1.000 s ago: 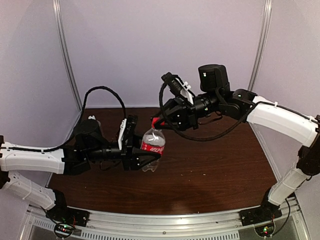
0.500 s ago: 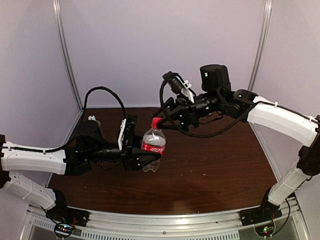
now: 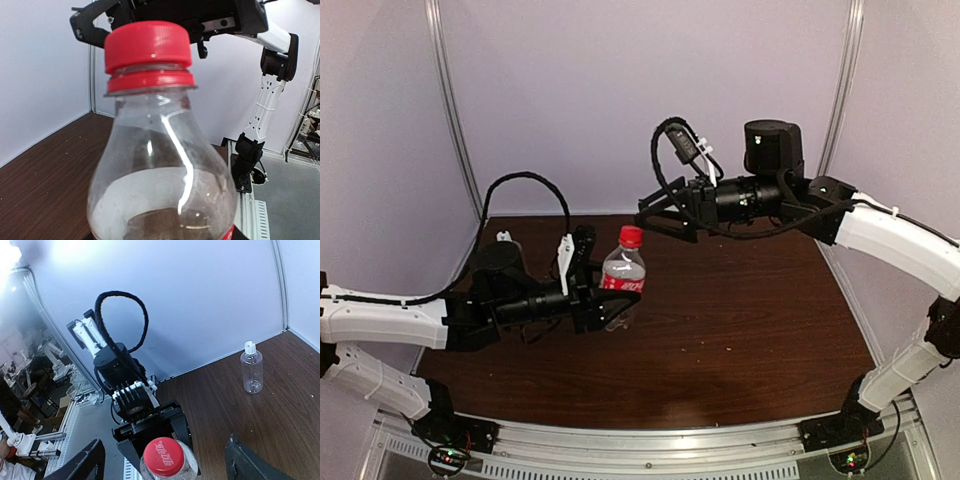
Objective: Unscrew the bottle caps
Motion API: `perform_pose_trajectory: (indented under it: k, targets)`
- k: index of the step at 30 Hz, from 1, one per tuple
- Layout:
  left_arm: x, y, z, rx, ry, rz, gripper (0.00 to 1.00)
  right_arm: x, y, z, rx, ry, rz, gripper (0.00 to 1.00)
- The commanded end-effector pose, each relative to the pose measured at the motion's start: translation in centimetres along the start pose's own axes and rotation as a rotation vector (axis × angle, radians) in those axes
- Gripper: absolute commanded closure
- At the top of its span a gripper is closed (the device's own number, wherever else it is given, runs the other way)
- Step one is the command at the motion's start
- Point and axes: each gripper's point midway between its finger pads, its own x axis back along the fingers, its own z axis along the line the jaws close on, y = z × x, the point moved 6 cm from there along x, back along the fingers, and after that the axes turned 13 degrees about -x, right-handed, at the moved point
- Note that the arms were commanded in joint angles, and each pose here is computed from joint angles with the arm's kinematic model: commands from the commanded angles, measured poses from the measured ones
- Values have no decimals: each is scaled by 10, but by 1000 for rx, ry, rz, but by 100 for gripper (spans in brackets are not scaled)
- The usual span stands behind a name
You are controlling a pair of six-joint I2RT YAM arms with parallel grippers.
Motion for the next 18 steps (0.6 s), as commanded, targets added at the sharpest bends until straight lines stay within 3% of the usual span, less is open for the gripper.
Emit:
perform_pose_trajectory:
  k: [1, 6, 18]
  targets:
    - [-4, 18, 11, -26, 84, -25, 67, 9, 19, -3, -76, -150, -136, 17]
    - [-7, 16, 17, -17, 130, -1, 67, 7, 22, -16, -178, -278, -206, 18]
    - [-11, 14, 24, -15, 187, 35, 67, -20, 12, -18, -225, -269, -161, 24]
